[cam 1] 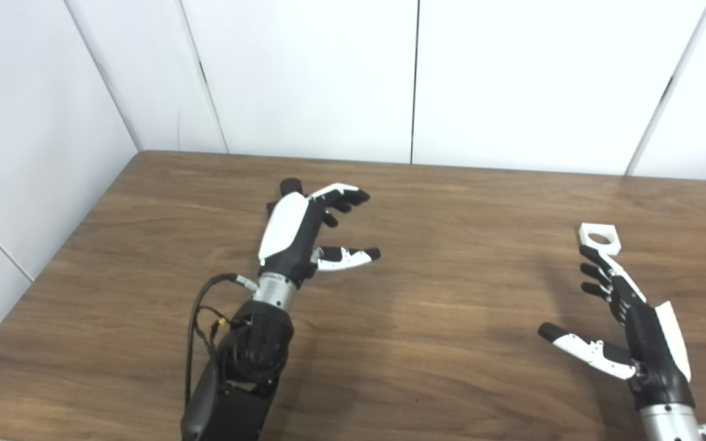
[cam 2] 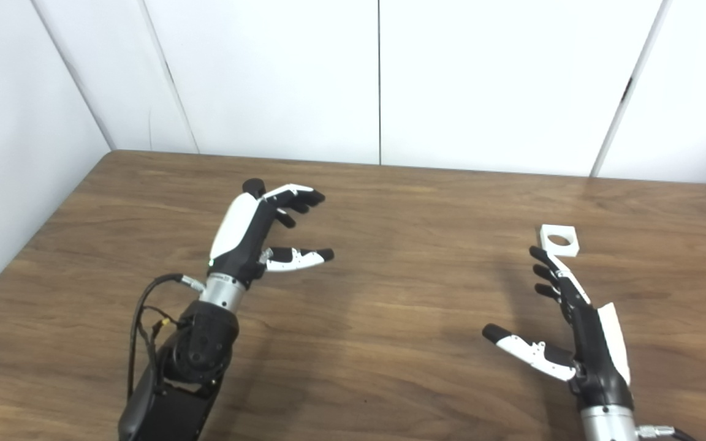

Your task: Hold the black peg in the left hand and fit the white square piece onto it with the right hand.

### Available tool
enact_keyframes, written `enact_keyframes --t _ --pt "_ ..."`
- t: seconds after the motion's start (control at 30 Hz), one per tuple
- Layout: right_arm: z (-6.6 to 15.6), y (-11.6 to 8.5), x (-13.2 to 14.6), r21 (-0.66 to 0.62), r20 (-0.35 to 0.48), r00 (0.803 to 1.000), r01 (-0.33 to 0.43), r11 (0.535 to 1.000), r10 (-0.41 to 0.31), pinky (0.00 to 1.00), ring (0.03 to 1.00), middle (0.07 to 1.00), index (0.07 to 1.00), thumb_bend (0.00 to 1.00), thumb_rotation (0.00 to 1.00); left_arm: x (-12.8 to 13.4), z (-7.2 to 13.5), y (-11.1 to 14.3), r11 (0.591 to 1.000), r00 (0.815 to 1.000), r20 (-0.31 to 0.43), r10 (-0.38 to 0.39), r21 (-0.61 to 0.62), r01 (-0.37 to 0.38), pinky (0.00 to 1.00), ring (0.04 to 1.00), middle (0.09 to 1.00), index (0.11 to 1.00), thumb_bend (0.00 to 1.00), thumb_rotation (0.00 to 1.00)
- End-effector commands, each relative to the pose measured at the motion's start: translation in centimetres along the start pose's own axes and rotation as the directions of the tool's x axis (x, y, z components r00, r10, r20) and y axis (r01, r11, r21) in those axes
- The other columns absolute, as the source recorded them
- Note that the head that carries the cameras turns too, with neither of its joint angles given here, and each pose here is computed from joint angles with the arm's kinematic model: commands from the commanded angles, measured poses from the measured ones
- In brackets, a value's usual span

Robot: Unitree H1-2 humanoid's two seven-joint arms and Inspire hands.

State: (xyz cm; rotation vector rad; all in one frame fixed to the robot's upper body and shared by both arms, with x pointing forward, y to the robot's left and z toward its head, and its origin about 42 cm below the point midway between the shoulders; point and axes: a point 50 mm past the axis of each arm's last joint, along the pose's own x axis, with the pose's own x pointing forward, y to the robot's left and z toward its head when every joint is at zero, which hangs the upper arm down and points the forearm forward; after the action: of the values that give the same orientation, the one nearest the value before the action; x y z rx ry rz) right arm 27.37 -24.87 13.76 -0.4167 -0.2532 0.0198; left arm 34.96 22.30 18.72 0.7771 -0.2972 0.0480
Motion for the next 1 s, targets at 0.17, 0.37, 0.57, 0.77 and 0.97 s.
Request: enact_keyframes --t 0.17,0.37,0.57,0.77,0.97 --pt "-0.8 -0.9 0.3 -0.050 0.026 1.000 0.006 0.999 -0.005 0.79 0.872 0.904 0.856 0.86 0.40 2.3 1.2 2.7 0.994 0.993 0.091 0.080 0.063 -0.086 0.56 0.699 0.734 0.664 0.73 0.15" --pt "-1.0 -0.8 0.2 -0.027 0.023 1.000 0.005 1.000 -0.004 0.80 0.871 0.903 0.852 0.87 0.38 2.9 0.1 3.1 0.990 0.994 0.077 0.082 0.105 -0.090 0.59 0.739 0.779 0.678 0.72 0.21" --pt "-1.1 -1.1 0.2 -0.037 0.019 1.000 0.006 0.999 -0.005 0.78 0.866 0.906 0.860 0.86 0.40 3.7 -0.7 4.3 0.979 0.992 0.066 0.108 0.168 -0.117 0.61 0.751 0.793 0.684 0.72 0.23" --pt "-1.1 -1.0 0.1 -0.040 0.011 1.000 0.004 0.999 -0.003 0.76 0.847 0.904 0.868 0.86 0.40 4.5 -2.1 5.0 0.961 0.993 0.045 0.109 0.252 -0.116 0.62 0.781 0.803 0.695 0.71 0.20" --pt "-1.2 -1.1 0.1 -0.032 0.009 1.000 0.004 0.999 -0.004 0.77 0.853 0.905 0.867 0.86 0.39 5.2 -3.3 6.1 0.947 0.991 0.021 0.130 0.292 -0.131 0.65 0.818 0.822 0.698 0.72 0.20"
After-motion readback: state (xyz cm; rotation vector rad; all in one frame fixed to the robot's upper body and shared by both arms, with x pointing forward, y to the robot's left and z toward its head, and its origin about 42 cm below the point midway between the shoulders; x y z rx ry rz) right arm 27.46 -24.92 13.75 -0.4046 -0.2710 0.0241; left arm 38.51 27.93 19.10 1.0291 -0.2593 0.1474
